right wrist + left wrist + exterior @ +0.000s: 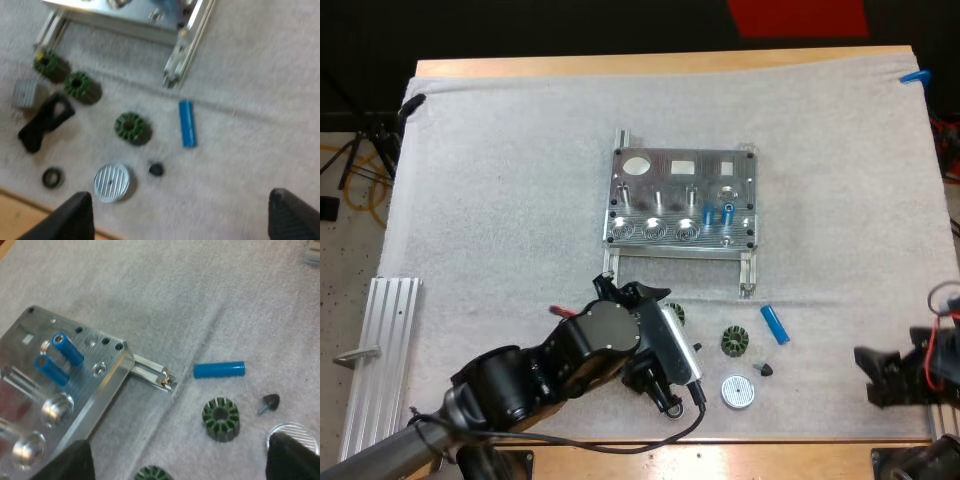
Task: Load cells from left to right
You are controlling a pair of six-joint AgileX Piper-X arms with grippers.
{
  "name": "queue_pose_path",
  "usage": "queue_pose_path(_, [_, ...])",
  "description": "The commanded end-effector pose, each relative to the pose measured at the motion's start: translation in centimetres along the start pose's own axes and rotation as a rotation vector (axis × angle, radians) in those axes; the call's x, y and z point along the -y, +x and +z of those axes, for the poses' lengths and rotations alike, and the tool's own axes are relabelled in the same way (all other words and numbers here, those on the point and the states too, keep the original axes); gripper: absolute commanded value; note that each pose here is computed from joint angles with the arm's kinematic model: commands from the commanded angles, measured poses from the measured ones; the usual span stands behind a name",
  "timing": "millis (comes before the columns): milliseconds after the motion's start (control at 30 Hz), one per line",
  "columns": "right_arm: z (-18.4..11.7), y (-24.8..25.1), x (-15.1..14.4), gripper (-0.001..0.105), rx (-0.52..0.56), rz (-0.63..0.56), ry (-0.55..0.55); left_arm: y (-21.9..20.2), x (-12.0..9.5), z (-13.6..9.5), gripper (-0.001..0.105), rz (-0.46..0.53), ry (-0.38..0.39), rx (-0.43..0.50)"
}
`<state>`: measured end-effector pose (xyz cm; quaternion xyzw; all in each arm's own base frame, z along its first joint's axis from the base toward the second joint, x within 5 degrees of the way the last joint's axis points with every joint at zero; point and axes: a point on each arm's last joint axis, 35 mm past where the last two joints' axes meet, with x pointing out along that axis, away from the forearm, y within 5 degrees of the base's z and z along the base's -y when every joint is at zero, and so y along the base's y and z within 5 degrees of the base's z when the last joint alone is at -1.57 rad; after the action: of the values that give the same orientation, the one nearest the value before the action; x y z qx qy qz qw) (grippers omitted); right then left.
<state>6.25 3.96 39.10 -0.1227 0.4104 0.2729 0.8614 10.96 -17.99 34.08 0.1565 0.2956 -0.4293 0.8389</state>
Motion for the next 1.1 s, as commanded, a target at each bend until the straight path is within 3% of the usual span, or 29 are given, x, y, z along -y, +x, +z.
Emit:
queue_pose_path(0, [-1.0,-0.4,-0.1,0.070,-0.014,0.022,0.005,0.1,0.0,0.8,0.069,-0.002,0.030,0.031])
queue_pose_path(167, [-2.7,-1.3,-0.3,0.070,0.018,0.022,0.003,1.8,0.3,2.2,0.069,-0.010,0.131,0.008])
queue_pose_path(267, [-3.3,-1.5,-0.3,0.070,0.036,0.022,0.023,3.2,0.4,3.1,0.069,-0.075,0.194,-0.019])
queue_pose_path(433, [-3.5,-1.7,-0.3,0.070,0.044,0.022,0.028,6.1,-0.4,4.6,0.069,-0.208,0.234,-0.054])
queue_pose_path(600, [-3.5,-1.7,-0.3,0.070,0.044,0.022,0.027,9.4,-1.7,5.3,0.069,-0.234,0.378,-0.115])
queue_pose_path(800, [-3.5,-1.7,-0.3,0.070,0.044,0.022,0.027,13.2,-0.5,4.7,0.069,-0.257,0.558,-0.213])
queue_pose_path(967, [-3.5,-1.7,-0.3,0.070,0.044,0.022,0.027,16.0,1.5,3.8,0.069,-0.186,0.605,-0.269])
queue_pose_path(1067, [-3.5,-1.7,-0.3,0.070,0.044,0.027,0.027,17.4,2.8,3.2,0.069,-0.185,0.538,-0.301])
